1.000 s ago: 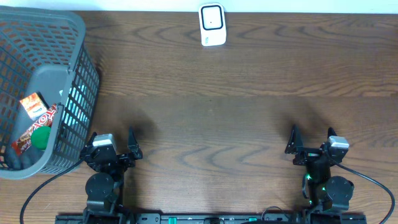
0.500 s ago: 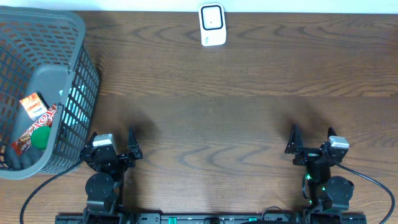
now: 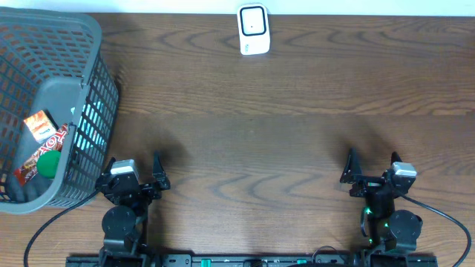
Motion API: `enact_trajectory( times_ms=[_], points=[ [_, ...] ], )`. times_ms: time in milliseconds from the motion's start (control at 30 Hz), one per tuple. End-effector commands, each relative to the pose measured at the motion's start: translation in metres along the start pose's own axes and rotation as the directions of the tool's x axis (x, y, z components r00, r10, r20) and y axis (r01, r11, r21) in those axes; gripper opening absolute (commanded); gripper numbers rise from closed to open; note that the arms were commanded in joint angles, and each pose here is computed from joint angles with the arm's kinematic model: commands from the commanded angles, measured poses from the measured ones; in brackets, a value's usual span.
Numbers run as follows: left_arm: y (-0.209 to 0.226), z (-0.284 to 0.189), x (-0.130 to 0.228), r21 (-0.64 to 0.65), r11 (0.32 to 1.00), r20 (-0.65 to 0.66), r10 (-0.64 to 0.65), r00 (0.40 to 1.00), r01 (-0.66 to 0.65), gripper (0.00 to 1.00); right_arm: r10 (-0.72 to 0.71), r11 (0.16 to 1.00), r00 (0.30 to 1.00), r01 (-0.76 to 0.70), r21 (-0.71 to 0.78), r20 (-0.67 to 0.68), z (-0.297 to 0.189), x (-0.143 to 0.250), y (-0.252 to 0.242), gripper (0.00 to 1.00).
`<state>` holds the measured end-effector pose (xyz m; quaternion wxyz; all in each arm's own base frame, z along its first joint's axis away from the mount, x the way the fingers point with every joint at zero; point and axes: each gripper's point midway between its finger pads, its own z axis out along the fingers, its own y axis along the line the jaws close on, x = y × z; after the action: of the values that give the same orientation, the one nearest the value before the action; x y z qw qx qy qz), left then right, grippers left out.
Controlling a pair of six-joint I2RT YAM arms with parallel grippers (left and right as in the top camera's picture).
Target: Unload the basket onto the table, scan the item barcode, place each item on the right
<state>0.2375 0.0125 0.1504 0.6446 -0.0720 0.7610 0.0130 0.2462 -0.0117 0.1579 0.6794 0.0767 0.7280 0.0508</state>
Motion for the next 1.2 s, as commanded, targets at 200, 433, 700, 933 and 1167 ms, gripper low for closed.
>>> enact_trajectory(
  times_ms=[200, 433, 700, 933, 1167],
  points=[
    [0.001, 0.003, 0.012, 0.000, 1.000, -0.022, 0.022, 1.000, -0.022, 0.98, 0.010, 1.000, 1.000, -0.010, -0.001, -0.001, 0.000, 0.001, 0.001, 0.99],
    [-0.017, 0.001, 0.006, 0.100, 0.995, -0.007, 0.016, 1.000, -0.016, 0.98, 0.010, 1.000, 1.000, -0.010, -0.001, -0.001, 0.000, 0.001, 0.001, 0.99],
    [-0.019, -0.012, -0.019, 0.115, 0.993, -0.002, -0.005, 1.000, 0.005, 0.98, 0.010, 1.000, 1.000, -0.010, -0.001, -0.001, 0.000, 0.001, 0.001, 0.99],
    [-0.018, -0.024, -0.032, 0.108, 0.993, -0.054, -0.033, 0.998, 0.039, 0.98, 0.010, 1.000, 1.000, -0.010, -0.001, -0.001, 0.000, 0.001, 0.001, 0.99],
    [-0.019, -0.030, -0.048, 0.098, 0.995, -0.141, -0.022, 0.990, 0.036, 0.98, 0.010, 1.000, 1.000, -0.010, -0.001, -0.001, 0.000, 0.001, 0.001, 0.99]
  ],
)
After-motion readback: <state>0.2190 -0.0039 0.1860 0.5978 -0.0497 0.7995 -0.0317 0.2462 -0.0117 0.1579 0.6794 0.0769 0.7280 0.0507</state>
